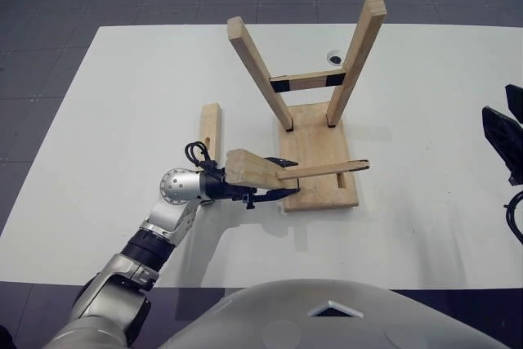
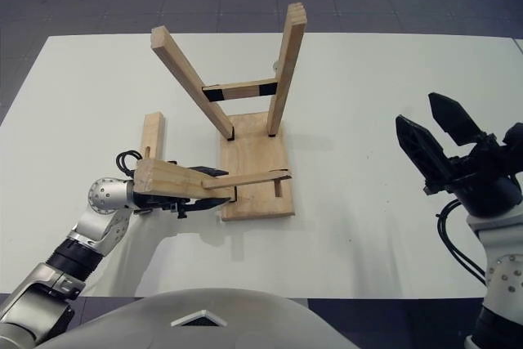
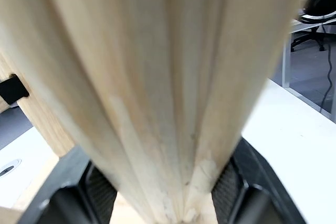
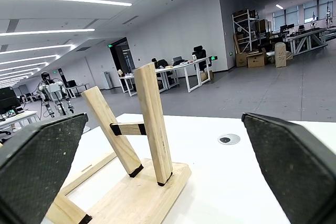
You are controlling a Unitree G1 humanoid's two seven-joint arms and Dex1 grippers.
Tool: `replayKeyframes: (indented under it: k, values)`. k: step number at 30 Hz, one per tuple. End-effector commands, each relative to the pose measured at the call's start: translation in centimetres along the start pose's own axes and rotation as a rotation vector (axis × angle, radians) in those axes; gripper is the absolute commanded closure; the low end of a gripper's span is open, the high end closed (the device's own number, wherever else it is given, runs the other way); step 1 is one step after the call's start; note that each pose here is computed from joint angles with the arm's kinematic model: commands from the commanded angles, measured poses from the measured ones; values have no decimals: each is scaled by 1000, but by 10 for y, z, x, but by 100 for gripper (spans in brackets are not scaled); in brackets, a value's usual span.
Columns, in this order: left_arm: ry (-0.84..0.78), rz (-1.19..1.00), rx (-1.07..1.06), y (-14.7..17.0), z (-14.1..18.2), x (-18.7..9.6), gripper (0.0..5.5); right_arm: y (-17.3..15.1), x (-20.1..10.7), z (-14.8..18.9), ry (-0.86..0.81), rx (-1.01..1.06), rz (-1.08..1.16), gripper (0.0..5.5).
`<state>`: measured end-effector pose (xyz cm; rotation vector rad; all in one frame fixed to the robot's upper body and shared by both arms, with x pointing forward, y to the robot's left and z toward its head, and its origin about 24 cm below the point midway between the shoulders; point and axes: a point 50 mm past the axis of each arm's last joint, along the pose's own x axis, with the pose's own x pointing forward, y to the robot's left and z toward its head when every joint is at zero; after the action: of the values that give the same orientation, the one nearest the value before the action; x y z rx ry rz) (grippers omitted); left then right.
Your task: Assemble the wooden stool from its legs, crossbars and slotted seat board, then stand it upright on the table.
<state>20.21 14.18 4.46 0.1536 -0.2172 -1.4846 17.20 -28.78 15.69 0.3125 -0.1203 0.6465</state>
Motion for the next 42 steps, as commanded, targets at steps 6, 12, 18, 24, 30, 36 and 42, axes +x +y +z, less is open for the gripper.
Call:
replayKeyframes:
  k: [6,12,18,24,30,36,42]
  values:
    - [538,-419,-363,-79,-52,-65,344,7,9,2,32,-14,40,0]
    - [568,-495,-248,-61,-34,-62,344,9,9,-3,34,-14,37,0]
    - [556,-503,-212,-53,-24,-56,344,11,10,-5,35,-11,37,0]
    - [533,-470,-228,-54,-22,-52,344,12,10,-8,44,-18,29,0]
    - [503,-419,-242,-51,-19,-44,231,13,11,-11,54,-28,24,0]
    - [494,-385,-246,-50,-18,-44,146,14,11,-12,56,-32,20,0]
    - [510,-343,-197,-38,-18,-48,63,21,12,-17,77,-46,47,0]
